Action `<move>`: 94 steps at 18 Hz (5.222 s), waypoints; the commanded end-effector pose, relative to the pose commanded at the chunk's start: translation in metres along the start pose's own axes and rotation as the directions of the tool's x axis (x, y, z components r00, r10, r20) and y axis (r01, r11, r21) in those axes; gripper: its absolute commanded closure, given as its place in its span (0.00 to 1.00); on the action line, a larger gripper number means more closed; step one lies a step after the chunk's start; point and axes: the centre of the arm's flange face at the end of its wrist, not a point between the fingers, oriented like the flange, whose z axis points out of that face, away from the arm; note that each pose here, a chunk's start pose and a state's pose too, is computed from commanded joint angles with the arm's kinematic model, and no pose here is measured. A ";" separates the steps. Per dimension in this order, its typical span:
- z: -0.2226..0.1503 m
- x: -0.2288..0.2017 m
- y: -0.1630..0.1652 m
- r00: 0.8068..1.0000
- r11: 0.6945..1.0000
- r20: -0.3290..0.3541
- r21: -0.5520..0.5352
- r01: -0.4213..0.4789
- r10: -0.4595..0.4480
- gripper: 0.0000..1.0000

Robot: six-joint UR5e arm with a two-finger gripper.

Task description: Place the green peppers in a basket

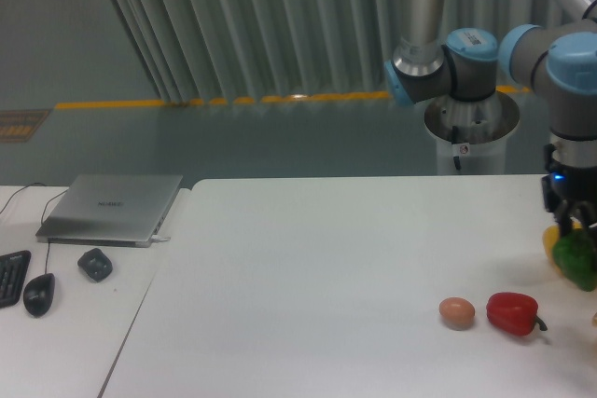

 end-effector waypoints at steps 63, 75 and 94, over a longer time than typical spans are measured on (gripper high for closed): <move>0.051 -0.002 0.053 0.965 0.957 -0.045 -0.130 -0.261 0.257 0.00; 0.044 0.003 0.037 0.968 0.960 -0.033 -0.126 -0.250 0.248 0.00; 0.036 0.021 0.005 0.970 0.965 -0.028 -0.100 -0.242 0.241 0.00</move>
